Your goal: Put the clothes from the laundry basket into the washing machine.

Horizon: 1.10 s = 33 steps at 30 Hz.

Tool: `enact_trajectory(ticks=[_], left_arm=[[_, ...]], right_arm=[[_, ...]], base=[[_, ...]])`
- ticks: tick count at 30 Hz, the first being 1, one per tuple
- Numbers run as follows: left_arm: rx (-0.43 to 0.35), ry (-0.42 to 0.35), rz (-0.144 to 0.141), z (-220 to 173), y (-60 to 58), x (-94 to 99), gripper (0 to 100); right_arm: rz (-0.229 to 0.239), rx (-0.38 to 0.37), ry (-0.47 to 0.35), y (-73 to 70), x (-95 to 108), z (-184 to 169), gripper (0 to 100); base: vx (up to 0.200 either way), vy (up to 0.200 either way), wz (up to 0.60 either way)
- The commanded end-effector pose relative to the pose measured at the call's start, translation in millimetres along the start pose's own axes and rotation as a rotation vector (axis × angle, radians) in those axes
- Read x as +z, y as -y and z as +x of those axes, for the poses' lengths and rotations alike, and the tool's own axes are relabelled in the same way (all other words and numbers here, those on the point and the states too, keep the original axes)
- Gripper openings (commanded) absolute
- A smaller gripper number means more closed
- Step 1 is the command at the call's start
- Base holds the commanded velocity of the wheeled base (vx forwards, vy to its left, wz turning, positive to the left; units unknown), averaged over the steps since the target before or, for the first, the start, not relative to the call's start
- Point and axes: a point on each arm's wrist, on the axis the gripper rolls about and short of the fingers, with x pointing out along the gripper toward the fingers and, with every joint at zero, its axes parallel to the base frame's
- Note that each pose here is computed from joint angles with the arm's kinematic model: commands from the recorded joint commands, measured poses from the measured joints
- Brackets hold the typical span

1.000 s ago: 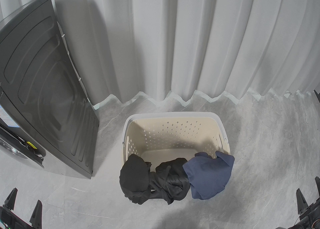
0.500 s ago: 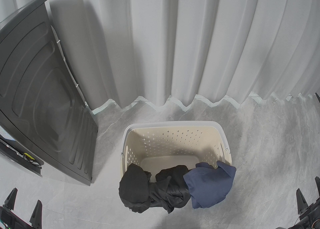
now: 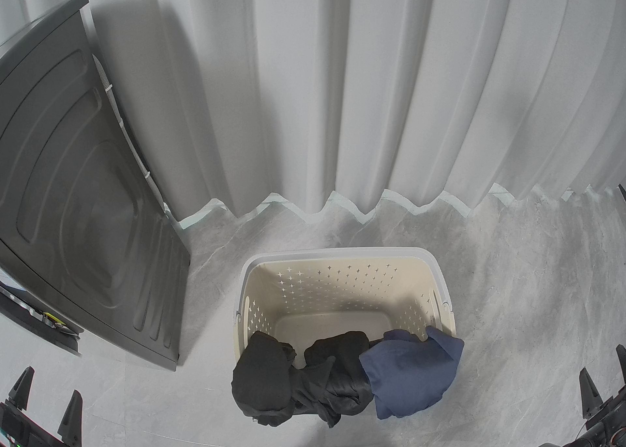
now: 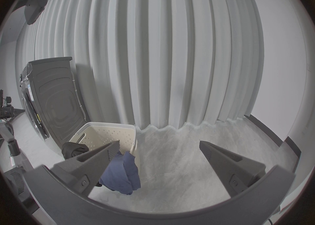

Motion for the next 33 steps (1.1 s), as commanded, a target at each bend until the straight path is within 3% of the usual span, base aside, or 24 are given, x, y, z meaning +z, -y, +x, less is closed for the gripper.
enact_trajectory(ticks=[1,6,18,27,33], left_arm=[[0.001,-0.004,-0.001,0.3,-0.2,-5.2,100],[0.001,-0.004,-0.001,0.3,-0.2,-5.2,100],[0.001,-0.003,-0.004,0.2,-0.2,-5.2,100],[0.001,-0.003,-0.004,0.2,-0.2,-5.2,100],[0.001,-0.003,-0.004,0.2,-0.2,-5.2,100]], right_arm=[[0.000,0.001,-0.001,0.0,-5.2,0.0,100],[0.000,0.001,-0.001,0.0,-5.2,0.0,100],[0.000,0.001,-0.001,0.0,-5.2,0.0,100],[0.000,0.001,-0.001,0.0,-5.2,0.0,100],[0.000,0.001,-0.001,0.0,-5.2,0.0,100]], base=[[0.000,0.000,0.00],[0.000,-0.120,0.00],[0.000,0.000,0.00],[0.200,0.000,0.00],[0.000,0.000,0.00]])
